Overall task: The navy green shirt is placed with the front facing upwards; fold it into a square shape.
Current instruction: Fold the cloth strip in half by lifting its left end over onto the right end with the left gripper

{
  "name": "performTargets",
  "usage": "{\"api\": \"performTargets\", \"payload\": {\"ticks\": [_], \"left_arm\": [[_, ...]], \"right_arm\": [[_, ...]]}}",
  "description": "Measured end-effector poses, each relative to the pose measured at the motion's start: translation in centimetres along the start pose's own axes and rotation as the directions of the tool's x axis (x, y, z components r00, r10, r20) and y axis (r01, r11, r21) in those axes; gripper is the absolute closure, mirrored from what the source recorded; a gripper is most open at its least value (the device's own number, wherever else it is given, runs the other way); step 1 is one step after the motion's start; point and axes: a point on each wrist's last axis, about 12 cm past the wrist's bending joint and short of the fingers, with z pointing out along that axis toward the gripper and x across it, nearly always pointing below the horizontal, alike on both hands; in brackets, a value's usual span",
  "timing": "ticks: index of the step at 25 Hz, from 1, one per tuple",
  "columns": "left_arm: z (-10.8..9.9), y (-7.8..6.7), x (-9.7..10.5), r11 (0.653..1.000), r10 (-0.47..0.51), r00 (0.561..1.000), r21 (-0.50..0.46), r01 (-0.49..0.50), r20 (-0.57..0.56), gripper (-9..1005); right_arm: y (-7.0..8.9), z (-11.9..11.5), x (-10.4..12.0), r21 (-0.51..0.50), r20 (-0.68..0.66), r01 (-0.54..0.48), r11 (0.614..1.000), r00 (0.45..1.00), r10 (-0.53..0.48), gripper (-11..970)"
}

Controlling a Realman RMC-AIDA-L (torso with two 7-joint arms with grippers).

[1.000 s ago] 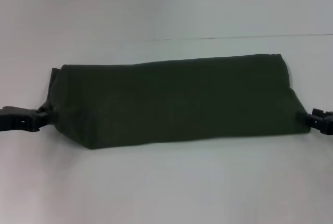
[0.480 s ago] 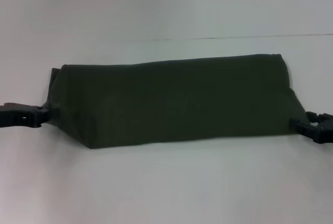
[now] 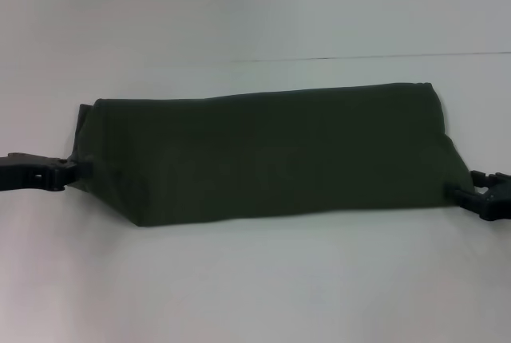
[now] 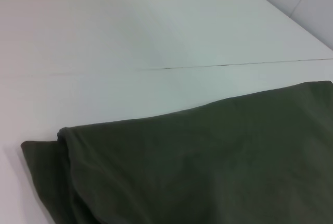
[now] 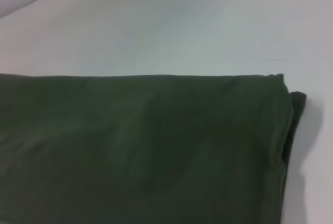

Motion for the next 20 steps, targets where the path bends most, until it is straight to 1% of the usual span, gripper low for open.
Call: {"api": "performTargets", "payload": {"ticks": [20], "left_arm": [[-0.16,0.11,-0.02,1.0,0.002,1.0,-0.002,-0.002,-0.002,928]], "right_arm": [[0.3,0.66,-0.3,-0.012,-0.023,0.028,1.0,0.999,-0.029,355]]}}
